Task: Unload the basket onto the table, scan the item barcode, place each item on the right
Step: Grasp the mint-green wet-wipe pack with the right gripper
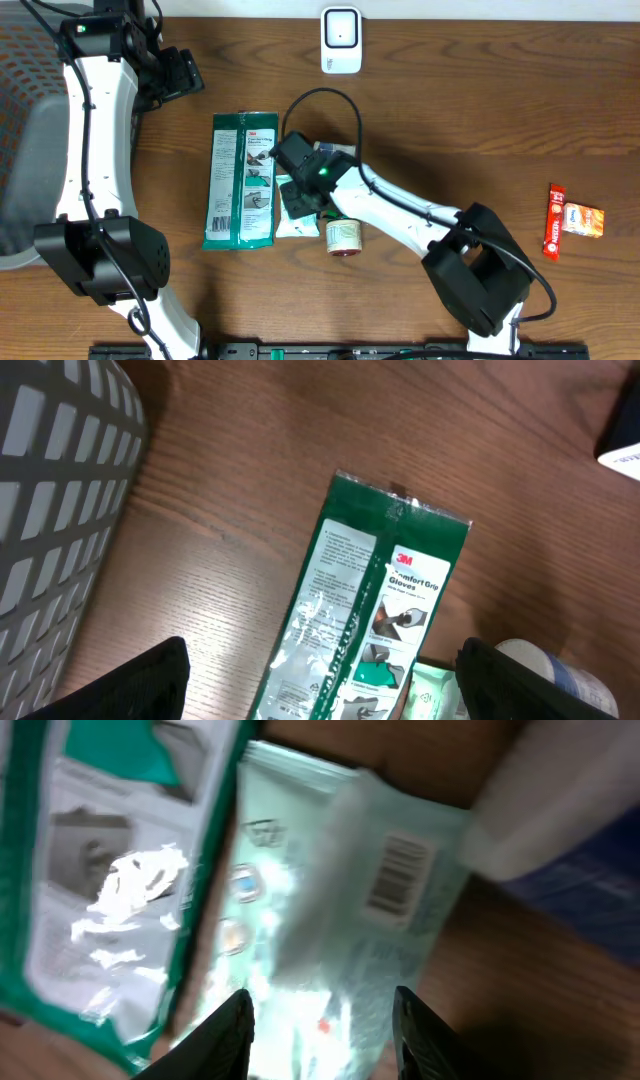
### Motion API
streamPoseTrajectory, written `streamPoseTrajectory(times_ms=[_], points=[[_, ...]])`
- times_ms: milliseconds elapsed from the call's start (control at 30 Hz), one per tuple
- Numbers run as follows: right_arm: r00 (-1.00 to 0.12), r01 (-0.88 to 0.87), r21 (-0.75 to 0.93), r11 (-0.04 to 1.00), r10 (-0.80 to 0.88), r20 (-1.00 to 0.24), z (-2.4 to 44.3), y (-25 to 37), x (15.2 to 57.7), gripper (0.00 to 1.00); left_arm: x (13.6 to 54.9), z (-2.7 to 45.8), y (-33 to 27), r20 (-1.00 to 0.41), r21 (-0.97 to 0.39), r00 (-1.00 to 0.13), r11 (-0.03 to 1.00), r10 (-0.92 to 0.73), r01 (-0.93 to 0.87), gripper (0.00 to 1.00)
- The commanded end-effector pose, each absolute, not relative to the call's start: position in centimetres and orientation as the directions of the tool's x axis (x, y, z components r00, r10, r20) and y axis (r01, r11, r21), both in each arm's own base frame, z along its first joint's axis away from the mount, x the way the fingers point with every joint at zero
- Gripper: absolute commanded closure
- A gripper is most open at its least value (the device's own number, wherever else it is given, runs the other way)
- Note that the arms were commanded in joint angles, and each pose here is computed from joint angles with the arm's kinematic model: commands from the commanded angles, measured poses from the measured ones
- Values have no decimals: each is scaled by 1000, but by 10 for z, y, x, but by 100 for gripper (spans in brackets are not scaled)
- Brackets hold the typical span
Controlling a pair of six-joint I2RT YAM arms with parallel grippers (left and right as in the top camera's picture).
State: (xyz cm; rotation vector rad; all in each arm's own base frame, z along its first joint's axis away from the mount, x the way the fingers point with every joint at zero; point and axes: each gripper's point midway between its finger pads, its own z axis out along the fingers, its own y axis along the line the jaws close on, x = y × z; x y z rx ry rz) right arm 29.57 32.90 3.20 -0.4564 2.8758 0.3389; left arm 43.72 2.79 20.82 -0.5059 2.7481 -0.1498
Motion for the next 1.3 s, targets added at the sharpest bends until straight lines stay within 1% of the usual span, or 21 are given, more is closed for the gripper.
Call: streamPoseTrajectory(times_ms=[0, 233, 400, 500, 567, 667, 733, 1000, 1133, 1200, 1267], points=[[-950, -284, 172, 943, -253, -181, 8, 324, 291, 59, 431, 219, 30, -330, -168, -865, 926, -377, -339, 15], [-954, -282, 152, 947, -260, -149, -2, 320, 286, 58, 431, 220, 30, -330, -168, -865, 926, -377, -339, 15], [-965, -249, 142, 958, -233, -125, -3, 312, 285, 49, 431, 219, 30, -330, -168, -866, 926, -377, -339, 15], [-968, -240, 146, 960, -224, -117, -3, 307, 289, 48, 431, 219, 30, -330, -168, -866, 926, -377, -339, 15], [-972, -229, 187, 955, -215, -94, -3, 310, 288, 49, 431, 219, 30, -330, -168, -865, 926, -377, -339, 15], [-976, -218, 295, 930, -211, -54, 2, 322, 283, 50, 431, 220, 30, -330, -168, -865, 926, -377, -339, 15], [-978, -208, 327, 922, -207, -37, 4, 326, 281, 50, 431, 220, 30, -330, -168, -865, 926, -377, -339, 15], [-982, -187, 315, 930, -189, -22, -3, 320, 278, 50, 431, 220, 30, -330, -168, -865, 926, -377, -339, 15], [-981, -193, 328, 925, -190, -42, -12, 321, 278, 50, 431, 220, 30, -330, -168, -865, 926, -377, -339, 15], [-981, -194, 331, 923, -190, -47, -17, 320, 277, 53, 431, 219, 30, -330, -168, -865, 926, -377, -339, 15], [-981, -193, 327, 925, -190, -42, -22, 317, 274, 60, 431, 219, 30, -330, -168, -866, 926, -377, -339, 15]])
